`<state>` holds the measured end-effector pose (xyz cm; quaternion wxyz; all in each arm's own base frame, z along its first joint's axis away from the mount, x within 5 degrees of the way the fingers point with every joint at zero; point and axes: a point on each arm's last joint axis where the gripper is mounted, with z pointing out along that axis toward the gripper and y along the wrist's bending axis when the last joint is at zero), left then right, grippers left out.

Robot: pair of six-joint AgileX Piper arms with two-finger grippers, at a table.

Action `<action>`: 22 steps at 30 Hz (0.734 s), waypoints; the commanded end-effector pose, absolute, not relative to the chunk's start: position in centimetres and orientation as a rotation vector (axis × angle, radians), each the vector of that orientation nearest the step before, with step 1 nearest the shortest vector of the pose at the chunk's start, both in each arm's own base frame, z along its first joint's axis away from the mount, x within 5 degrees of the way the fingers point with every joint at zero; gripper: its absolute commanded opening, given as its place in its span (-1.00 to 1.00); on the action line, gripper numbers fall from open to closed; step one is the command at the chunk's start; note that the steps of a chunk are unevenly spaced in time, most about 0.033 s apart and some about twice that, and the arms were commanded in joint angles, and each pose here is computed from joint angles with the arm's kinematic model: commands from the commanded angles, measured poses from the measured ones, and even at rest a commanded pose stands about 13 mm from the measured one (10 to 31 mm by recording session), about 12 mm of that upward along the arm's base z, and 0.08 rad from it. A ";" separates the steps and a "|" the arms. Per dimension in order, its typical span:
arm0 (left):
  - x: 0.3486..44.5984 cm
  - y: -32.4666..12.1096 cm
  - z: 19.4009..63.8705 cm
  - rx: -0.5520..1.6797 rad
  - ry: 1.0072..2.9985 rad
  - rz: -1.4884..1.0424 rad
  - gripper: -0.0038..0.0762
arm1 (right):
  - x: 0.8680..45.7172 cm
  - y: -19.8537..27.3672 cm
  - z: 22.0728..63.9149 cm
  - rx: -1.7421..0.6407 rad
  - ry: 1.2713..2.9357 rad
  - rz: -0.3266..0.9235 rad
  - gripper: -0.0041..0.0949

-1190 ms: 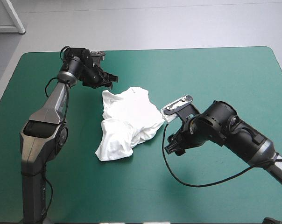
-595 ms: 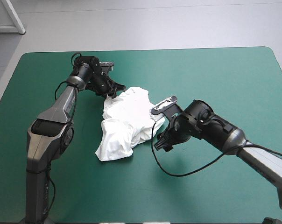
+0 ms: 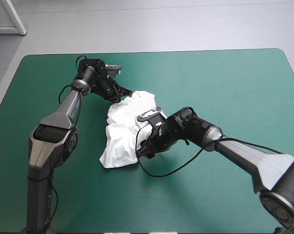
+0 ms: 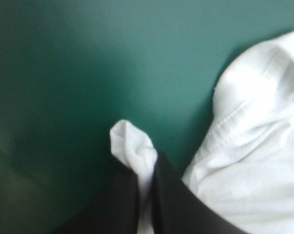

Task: Fold the cloth

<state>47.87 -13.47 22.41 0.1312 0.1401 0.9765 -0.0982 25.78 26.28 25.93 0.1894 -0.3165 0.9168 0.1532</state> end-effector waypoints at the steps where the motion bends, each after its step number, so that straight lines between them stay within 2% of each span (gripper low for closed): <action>1: 46.7 -13.6 25.9 0.441 2.805 -0.307 -0.93 | 26.6 27.3 25.8 -0.890 2.528 0.471 0.34; 3: 46.7 -13.6 25.9 0.441 2.805 -0.307 -0.93 | 27.1 27.7 24.4 -0.902 2.545 0.456 0.30; 5: 46.7 -13.6 25.9 0.441 2.805 -0.307 -0.93 | 27.4 27.9 23.4 -0.903 2.568 0.449 0.14; 13: 46.7 -13.5 25.8 0.446 2.805 -0.280 -0.93 | 27.8 28.3 23.3 -0.922 2.500 0.457 -0.96; 17: 46.8 -13.2 25.8 0.452 2.805 -0.242 -0.93 | 27.7 28.0 24.3 -0.925 2.475 0.438 -0.95; 22: 46.8 -13.3 25.8 0.452 2.805 -0.247 -0.93 | 25.9 25.9 29.9 -0.903 2.409 0.433 -0.95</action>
